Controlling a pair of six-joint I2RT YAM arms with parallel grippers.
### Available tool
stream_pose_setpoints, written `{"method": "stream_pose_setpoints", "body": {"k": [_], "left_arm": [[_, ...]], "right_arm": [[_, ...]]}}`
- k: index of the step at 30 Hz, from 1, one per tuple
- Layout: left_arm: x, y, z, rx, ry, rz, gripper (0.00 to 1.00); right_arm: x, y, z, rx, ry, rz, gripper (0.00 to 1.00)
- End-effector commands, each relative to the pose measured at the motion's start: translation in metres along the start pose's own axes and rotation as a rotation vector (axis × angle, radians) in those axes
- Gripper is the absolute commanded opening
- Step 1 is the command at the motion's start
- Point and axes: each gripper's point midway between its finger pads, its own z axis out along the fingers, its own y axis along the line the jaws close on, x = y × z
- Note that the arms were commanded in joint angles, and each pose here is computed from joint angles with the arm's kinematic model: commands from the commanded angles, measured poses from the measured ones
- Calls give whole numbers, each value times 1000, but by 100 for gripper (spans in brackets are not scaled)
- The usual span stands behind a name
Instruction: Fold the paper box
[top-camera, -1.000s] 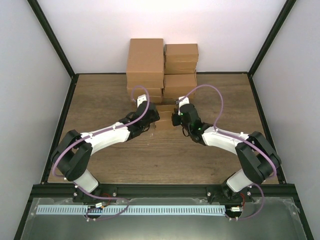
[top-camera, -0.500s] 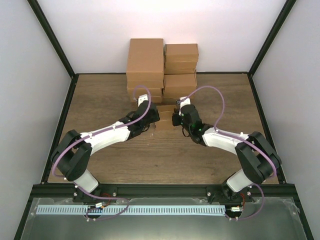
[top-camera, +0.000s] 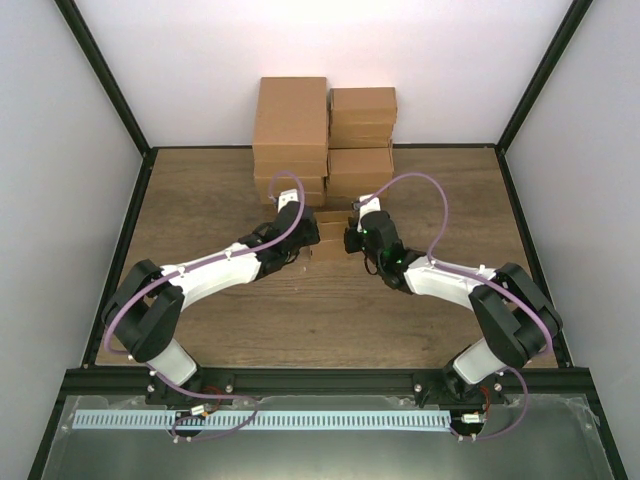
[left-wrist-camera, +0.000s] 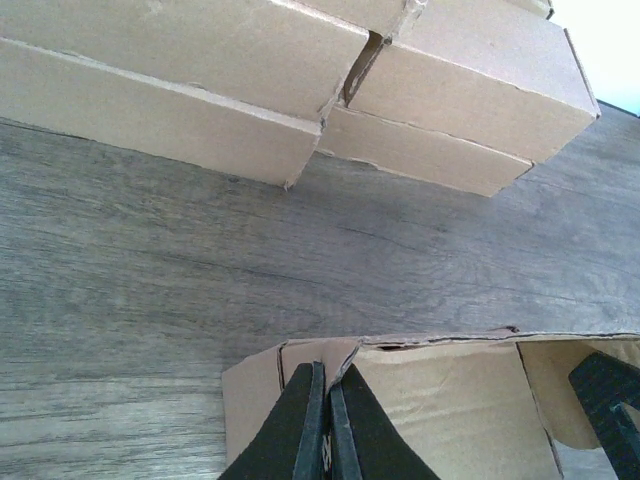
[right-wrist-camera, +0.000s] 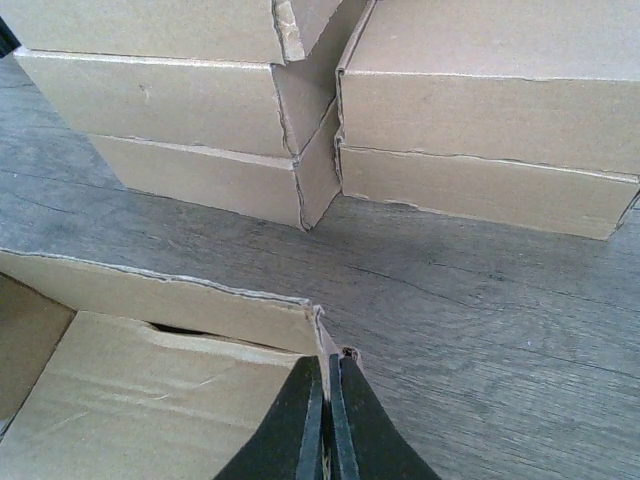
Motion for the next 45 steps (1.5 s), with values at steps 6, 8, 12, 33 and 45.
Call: {"method": "stream_pose_setpoints", "body": {"k": [6, 8, 12, 33, 45], "left_arm": [[71, 22, 8, -75, 218, 60, 4], [73, 22, 9, -85, 218, 59, 4], [77, 26, 8, -94, 221, 58, 4], [113, 44, 6, -103, 276, 77, 4], [128, 47, 6, -108, 270, 80, 4]], "right_arm": [[71, -5, 2, 34, 215, -74, 1], [76, -5, 1, 36, 223, -79, 1], [86, -6, 0, 42, 239, -79, 1], [130, -3, -10, 24, 324, -39, 1], [151, -1, -11, 0, 372, 2, 1]]}}
